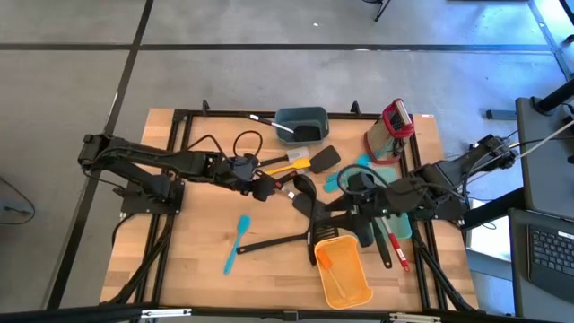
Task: Pick & Place Kitchen Items
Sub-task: Adjust the yellow bin
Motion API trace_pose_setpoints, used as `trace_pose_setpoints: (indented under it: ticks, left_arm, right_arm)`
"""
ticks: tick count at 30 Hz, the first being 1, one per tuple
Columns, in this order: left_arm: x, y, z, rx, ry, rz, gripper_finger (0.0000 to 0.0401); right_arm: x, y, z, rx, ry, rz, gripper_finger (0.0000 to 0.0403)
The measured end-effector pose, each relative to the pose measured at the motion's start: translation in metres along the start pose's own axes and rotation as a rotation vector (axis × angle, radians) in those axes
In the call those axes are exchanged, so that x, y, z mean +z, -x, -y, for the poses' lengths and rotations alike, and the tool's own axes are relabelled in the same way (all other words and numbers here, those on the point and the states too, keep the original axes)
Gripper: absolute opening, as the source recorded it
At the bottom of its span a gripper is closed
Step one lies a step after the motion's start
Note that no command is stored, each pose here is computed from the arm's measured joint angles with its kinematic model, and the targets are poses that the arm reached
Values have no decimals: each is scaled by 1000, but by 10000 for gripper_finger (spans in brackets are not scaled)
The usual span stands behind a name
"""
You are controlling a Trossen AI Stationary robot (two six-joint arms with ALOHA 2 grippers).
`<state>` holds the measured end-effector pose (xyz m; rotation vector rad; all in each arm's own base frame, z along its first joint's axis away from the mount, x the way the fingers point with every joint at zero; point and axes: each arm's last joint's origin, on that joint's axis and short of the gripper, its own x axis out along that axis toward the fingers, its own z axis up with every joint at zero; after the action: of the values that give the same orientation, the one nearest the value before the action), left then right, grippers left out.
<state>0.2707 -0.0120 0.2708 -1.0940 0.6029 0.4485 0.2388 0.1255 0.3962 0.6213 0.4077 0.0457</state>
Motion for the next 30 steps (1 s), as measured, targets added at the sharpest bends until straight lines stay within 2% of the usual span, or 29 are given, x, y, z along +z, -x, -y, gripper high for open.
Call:
trace_pose_setpoints:
  ticks: [3,9,12,15,17,19,21,25,28,30]
  left_arm:
    - [-2,-1,2,-5,7,-1,239]
    - [-4,-4,0,18,3,9,239]
    - [-1,-9,0,17,8,21,239]
    - [4,-12,-3,28,7,24,239]
    - [6,-13,-5,37,5,18,239]
    - [10,-13,-6,32,3,21,239]
    - [13,-13,-7,39,-1,27,239]
    - [19,-14,-10,48,-10,39,239]
    - [22,-14,-12,52,-16,46,239]
    - [24,-14,-13,56,-21,52,239]
  right_arm:
    - [-12,3,7,-24,-49,38,216]
    - [-28,11,29,22,-113,158,210]
    - [-46,11,49,5,-161,150,202]
    - [-71,9,76,-24,-260,101,195]
    - [-90,6,92,-2,-333,86,190]
    - [-105,4,105,88,-414,116,186]
    - [-113,5,113,233,-488,205,181]
    - [-116,19,125,506,-520,433,172]
    - [-114,29,134,602,-523,559,169]
    - [-113,32,137,618,-521,598,168]
